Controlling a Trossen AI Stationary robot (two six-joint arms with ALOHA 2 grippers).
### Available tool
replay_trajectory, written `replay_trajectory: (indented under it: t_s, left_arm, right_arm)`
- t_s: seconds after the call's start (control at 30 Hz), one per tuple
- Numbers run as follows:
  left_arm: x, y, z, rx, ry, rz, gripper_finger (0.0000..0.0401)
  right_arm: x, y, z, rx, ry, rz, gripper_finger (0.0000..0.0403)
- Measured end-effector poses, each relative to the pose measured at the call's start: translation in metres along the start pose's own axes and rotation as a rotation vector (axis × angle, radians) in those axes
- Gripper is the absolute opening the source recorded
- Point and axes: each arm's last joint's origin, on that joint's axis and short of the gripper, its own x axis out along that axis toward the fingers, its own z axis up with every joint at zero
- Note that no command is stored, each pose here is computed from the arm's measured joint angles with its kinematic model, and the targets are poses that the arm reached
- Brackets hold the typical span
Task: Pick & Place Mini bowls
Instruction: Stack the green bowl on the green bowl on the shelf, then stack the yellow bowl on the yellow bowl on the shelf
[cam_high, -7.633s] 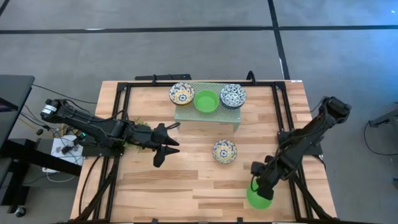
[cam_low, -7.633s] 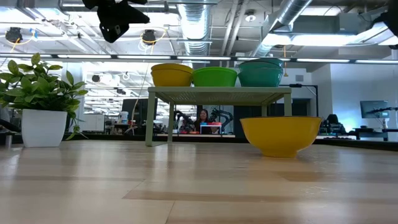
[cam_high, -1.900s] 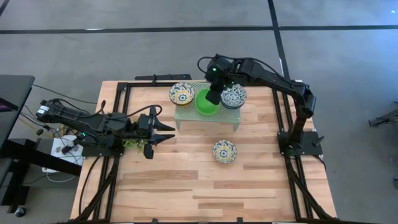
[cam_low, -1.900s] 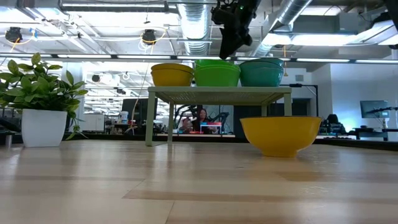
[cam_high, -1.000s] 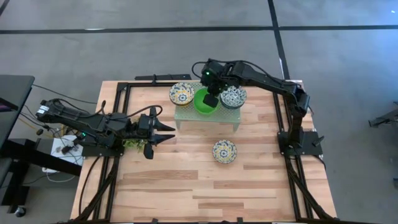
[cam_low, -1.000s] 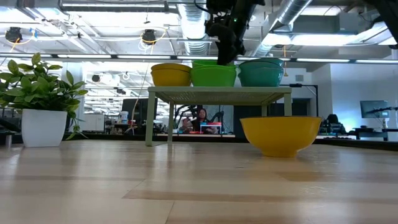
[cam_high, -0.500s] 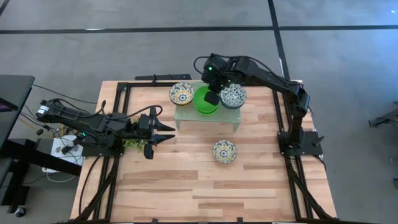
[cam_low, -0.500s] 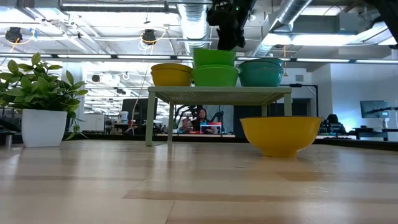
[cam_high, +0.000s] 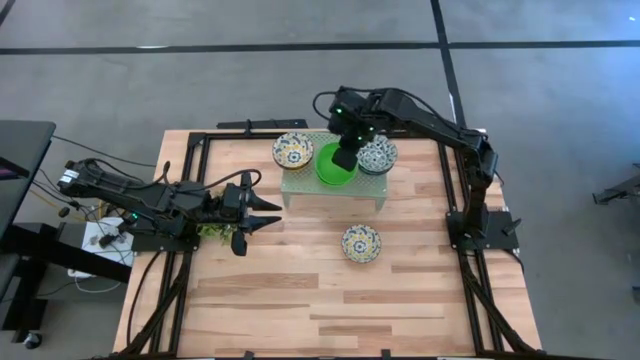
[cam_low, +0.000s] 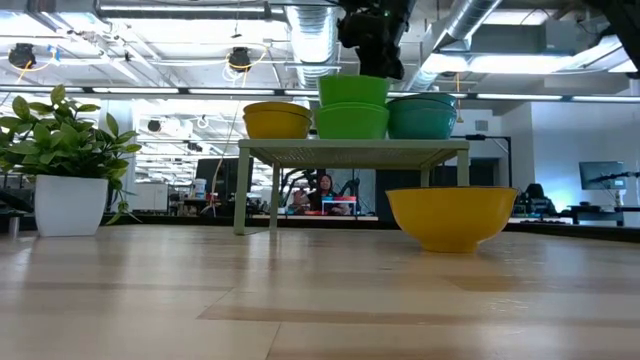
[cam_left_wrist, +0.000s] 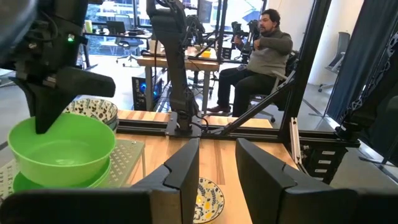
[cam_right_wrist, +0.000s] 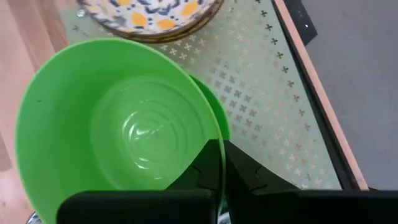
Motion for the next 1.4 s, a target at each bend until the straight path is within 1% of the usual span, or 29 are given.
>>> replay_trajectory:
  t_s: [0.17,0.27,0.33,0.43,0.53,0.63,0.73,0.83,0.97,1.1,1.2,1.27,1.33,1.4]
  left_arm:
    - [0.000,0.000,0.000,0.000,0.000,0.000,0.0106]
    - [0.000,0.000,0.000,0.000,0.000,0.000,0.0106]
    - [0.000,0.000,0.000,0.001,0.003,0.000,0.0106]
    - [0.000,0.000,0.000,0.001,0.004,0.000,0.0106]
    - [0.000,0.000,0.000,0.001,0.004,0.000,0.0106]
    - [0.000,0.000,0.000,0.001,0.004,0.000,0.0106]
    - [0.000,0.000,0.000,0.001,0.004,0.000,0.0106]
    - [0.000,0.000,0.000,0.001,0.005,0.000,0.0106]
    - [0.000,0.000,-0.003,0.008,0.026,0.001,0.0106]
    - [0.000,0.000,-0.007,0.020,0.069,0.000,0.0106]
    - [-0.001,0.000,-0.011,0.032,0.112,0.001,0.0106]
    - [-0.001,0.000,-0.015,0.025,0.148,-0.014,0.0106]
    - [0.000,-0.002,-0.021,0.021,0.170,-0.067,0.0106]
    - [0.000,-0.004,-0.030,0.021,0.202,-0.132,0.0106]
  right_arm:
    - [0.017,-0.002,0.004,-0.001,0.024,0.000,0.0000]
    - [0.022,-0.002,0.004,0.002,0.044,0.051,0.0003]
    - [0.025,-0.002,0.004,0.003,0.046,0.085,0.0011]
    - [0.028,-0.003,0.005,0.004,0.051,0.088,0.0034]
    - [0.026,-0.003,0.006,0.004,0.036,0.086,0.0054]
    - [0.024,-0.003,0.006,0.004,0.029,0.085,0.0065]
    - [0.012,-0.003,0.008,0.004,0.018,0.084,0.0067]
    - [-0.004,0.002,0.012,-0.010,-0.024,0.088,0.0068]
    - [-0.033,0.019,0.015,-0.035,-0.065,0.109,0.0068]
    - [-0.058,0.042,0.007,-0.080,-0.032,0.142,0.0069]
    - [-0.067,0.064,-0.007,-0.205,0.027,0.169,0.0069]
    - [-0.069,0.082,-0.016,-0.303,0.032,0.193,0.0069]
    - [-0.070,0.100,-0.023,-0.375,0.003,0.235,0.0069]
    - [-0.068,0.117,-0.033,-0.424,0.003,0.295,0.0069]
